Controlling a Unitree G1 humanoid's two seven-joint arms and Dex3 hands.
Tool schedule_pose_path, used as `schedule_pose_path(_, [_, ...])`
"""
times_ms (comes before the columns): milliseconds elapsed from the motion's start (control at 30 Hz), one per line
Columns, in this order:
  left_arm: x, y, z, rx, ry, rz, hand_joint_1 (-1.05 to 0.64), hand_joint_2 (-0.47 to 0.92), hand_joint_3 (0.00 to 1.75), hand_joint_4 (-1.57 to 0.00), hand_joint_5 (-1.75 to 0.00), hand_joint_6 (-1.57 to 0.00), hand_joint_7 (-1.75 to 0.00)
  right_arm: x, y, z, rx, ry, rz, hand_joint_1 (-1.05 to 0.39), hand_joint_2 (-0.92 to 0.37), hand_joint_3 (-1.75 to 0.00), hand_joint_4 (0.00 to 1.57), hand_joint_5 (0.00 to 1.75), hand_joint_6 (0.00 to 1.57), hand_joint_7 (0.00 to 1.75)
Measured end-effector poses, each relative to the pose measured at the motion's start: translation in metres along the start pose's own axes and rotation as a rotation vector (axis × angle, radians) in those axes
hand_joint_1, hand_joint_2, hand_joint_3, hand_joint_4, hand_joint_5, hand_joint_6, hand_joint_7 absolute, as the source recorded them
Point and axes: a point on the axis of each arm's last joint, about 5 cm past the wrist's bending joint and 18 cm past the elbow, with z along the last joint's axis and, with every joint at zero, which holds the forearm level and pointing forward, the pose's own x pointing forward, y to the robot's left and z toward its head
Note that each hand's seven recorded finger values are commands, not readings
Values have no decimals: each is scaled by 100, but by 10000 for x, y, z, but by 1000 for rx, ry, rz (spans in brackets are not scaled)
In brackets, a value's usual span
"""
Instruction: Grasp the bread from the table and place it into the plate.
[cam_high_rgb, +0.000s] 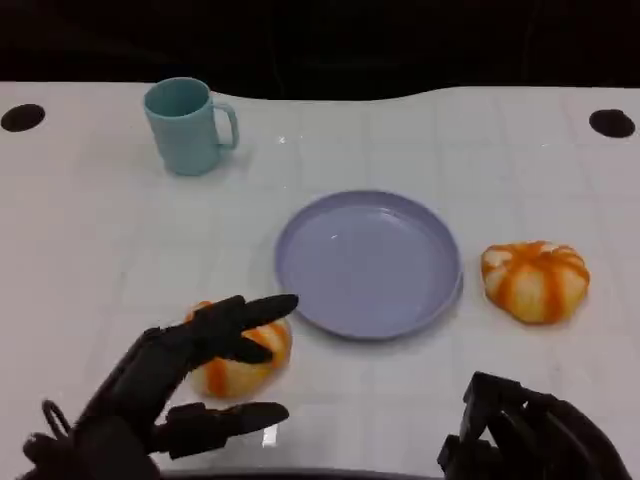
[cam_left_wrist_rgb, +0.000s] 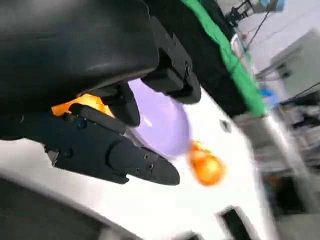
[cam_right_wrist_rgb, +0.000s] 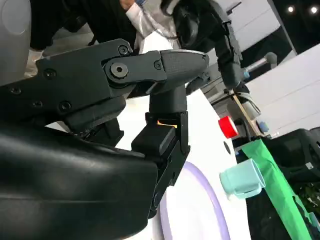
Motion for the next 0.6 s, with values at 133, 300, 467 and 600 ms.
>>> schedule_pose_path(133, [-18,61,110,277,14,0,-61,88,0,-27,-47,-32,0,7,10,1,-1,2,-3,-71,-92,-23,87,158,79,135])
schedule_pose_path(300, [-5,39,197,498,37,0,-61,87,0,-25,-39,-27,0,20,28,21,-7,-2,-7,-71,-92,-23,86,160,78,137])
schedule_pose_path(467, [61,-3,254,696,61,-13,-61,85,0,-23,-34,-24,-1,24,28,20,-3,5,-9,-71,-92,-23,86,161,78,137])
schedule_pose_path(600, [158,-32,294,783,80,-16,-61,83,0,-22,-31,-25,-1,26,27,22,-3,4,-9,-72,-92,-22,86,161,78,137])
